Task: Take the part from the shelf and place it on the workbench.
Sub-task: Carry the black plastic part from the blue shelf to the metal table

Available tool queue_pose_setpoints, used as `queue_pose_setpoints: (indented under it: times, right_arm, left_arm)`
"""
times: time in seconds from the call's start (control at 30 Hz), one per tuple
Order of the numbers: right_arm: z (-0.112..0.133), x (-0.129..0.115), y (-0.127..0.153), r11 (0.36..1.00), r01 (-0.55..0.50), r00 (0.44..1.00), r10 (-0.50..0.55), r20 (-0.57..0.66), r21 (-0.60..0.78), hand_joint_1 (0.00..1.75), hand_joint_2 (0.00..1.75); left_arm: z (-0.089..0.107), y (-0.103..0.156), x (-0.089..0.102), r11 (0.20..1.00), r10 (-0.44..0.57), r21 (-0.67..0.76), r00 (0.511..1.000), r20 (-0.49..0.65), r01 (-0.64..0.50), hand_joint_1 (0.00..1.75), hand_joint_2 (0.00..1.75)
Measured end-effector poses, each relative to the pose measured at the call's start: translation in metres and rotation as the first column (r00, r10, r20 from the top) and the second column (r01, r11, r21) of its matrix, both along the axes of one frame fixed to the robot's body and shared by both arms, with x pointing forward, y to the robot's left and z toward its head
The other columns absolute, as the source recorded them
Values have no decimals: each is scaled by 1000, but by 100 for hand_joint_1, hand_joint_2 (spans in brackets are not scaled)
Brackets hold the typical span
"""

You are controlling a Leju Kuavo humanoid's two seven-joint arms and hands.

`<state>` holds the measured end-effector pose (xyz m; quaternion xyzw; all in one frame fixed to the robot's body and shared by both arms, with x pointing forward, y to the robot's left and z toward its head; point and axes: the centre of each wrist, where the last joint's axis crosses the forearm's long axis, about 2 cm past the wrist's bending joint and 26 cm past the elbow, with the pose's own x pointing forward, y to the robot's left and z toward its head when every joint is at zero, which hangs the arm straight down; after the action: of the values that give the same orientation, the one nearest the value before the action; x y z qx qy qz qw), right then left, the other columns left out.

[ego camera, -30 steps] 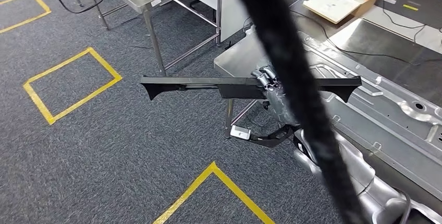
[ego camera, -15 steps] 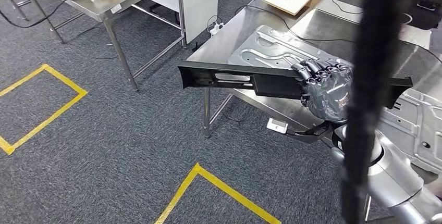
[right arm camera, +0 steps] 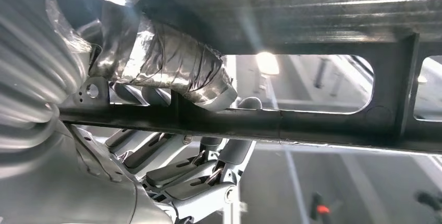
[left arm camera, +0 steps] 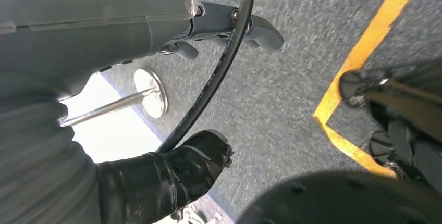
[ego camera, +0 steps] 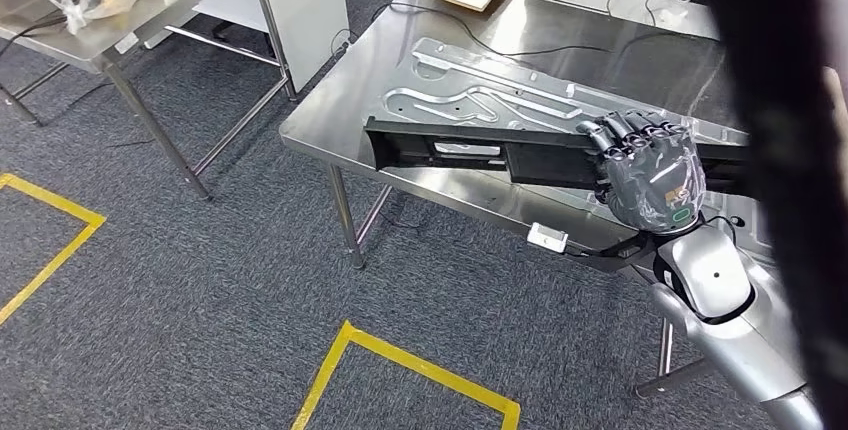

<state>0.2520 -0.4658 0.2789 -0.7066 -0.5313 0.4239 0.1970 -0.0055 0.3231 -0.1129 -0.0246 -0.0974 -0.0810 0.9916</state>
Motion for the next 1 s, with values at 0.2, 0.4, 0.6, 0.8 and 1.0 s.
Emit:
queue_pose_setpoints:
  times: [0.2,0.4,0.6,0.8,1.0]
  right_arm:
    - [-2,-3,-5,1000,23,1000,-23,-3,12,175,175]
    - [-2,-5,-7,999,46,999,-46,3,-9,175,175]
    - [-3,-3,-7,998,37,999,-37,9,-41,175,175]
    - [0,-1,-8,997,34,999,-32,31,-64,175,175]
    - [-1,1,-6,997,27,999,-25,31,-70,175,175]
  left_arm:
    - [0,0,0,1000,-4,8,1000,7,4,0,175]
    - [0,0,5,999,-12,33,1000,22,12,0,175]
    - [0,-1,5,1000,-13,13,1000,15,13,0,175]
    - [0,-3,9,1000,-14,1,1000,22,14,0,175]
    - [0,-3,10,1000,-14,-4,1000,22,14,0,175]
